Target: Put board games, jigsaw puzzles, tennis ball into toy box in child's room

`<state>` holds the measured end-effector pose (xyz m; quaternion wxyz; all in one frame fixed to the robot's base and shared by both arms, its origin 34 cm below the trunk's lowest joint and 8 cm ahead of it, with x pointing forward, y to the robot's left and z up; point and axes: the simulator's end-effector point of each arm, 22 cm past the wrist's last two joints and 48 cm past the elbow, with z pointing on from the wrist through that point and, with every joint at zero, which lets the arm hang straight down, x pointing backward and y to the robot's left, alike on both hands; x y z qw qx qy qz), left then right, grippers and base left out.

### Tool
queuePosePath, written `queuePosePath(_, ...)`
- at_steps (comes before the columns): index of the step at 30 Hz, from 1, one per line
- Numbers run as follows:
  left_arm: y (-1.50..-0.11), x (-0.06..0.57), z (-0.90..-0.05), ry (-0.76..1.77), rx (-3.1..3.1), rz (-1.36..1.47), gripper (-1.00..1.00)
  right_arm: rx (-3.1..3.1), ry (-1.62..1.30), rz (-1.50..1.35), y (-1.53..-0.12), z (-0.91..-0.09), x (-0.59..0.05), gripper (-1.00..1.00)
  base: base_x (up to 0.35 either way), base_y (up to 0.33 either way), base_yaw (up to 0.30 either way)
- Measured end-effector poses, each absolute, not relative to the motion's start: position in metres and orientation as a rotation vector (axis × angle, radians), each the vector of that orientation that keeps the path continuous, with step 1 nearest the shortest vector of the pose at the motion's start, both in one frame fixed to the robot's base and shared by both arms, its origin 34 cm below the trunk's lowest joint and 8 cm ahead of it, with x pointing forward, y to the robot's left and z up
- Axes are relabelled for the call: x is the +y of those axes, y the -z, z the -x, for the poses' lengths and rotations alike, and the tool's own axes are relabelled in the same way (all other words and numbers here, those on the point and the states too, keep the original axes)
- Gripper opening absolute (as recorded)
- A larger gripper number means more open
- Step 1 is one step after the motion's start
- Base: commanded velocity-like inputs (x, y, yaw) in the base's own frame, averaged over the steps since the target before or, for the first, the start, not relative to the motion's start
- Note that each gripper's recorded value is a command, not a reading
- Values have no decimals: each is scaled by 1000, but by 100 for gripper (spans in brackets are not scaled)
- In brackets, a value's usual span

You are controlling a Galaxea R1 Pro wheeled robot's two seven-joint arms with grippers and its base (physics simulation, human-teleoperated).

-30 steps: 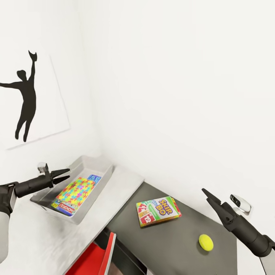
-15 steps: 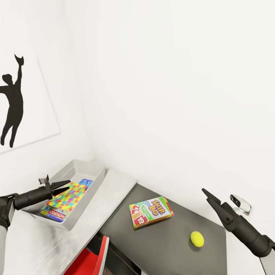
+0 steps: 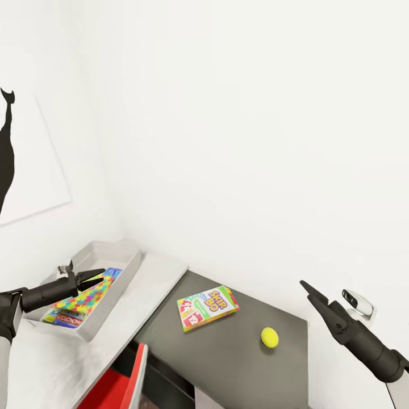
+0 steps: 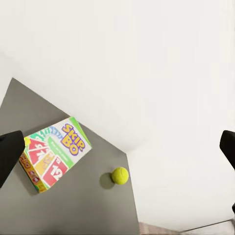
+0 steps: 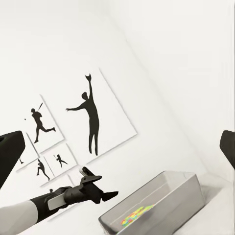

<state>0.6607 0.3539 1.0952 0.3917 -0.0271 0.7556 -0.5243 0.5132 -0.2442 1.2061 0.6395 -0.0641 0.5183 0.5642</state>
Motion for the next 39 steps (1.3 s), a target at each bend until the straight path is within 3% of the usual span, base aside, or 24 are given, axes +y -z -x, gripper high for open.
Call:
queuePosePath(18, -1110, 353, -658, 1325, 1897, 47, 100, 1159, -1283, 163, -1217, -507, -244, 100, -7, -226, -171)
queuePosePath(39, -1127, 353, -654, 1318, 1871, 25, 100, 1132, -1276, 183, -1229, -500, -245, 100, -37, -5, -174)
